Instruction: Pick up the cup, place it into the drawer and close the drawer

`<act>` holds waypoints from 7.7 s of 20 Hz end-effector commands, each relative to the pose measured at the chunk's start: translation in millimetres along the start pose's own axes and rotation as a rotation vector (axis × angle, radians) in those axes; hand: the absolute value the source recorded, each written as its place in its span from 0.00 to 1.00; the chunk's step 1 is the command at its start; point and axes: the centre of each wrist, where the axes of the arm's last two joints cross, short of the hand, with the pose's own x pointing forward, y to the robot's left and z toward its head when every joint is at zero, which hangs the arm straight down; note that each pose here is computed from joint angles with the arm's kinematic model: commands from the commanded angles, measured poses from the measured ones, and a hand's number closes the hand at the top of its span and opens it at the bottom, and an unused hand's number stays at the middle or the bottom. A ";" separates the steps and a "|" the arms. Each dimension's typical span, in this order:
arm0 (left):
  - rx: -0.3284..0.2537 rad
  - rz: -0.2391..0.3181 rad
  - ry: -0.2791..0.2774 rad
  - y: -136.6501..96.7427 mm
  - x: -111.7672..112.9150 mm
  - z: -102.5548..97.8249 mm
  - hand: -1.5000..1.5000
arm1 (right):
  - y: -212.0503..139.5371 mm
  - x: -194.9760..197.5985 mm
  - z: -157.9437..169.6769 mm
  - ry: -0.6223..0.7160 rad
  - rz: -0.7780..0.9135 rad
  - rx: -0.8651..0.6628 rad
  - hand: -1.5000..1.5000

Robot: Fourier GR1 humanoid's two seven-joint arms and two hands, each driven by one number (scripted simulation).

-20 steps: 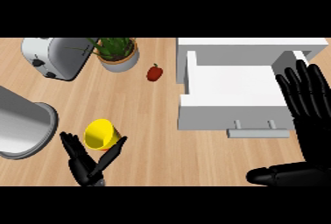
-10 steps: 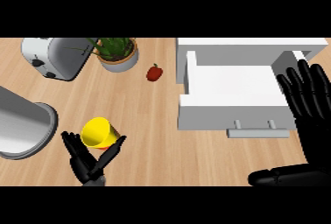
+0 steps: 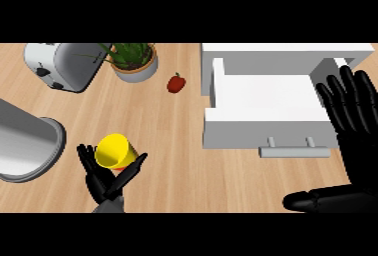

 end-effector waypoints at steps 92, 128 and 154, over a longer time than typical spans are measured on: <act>-0.992 -0.106 -0.147 -338.0 208.7 -40.5 1.00 | -8.9 -5.4 -4.7 0.013 0.003 0.071 0.00; -0.960 0.158 -0.101 -321.1 220.0 -54.5 0.00 | -23.1 11.4 5.8 0.018 0.046 0.242 1.00; -0.807 0.181 -0.021 -88.4 209.3 -118.8 0.00 | -3.0 -45.0 1.5 0.143 0.788 0.501 1.00</act>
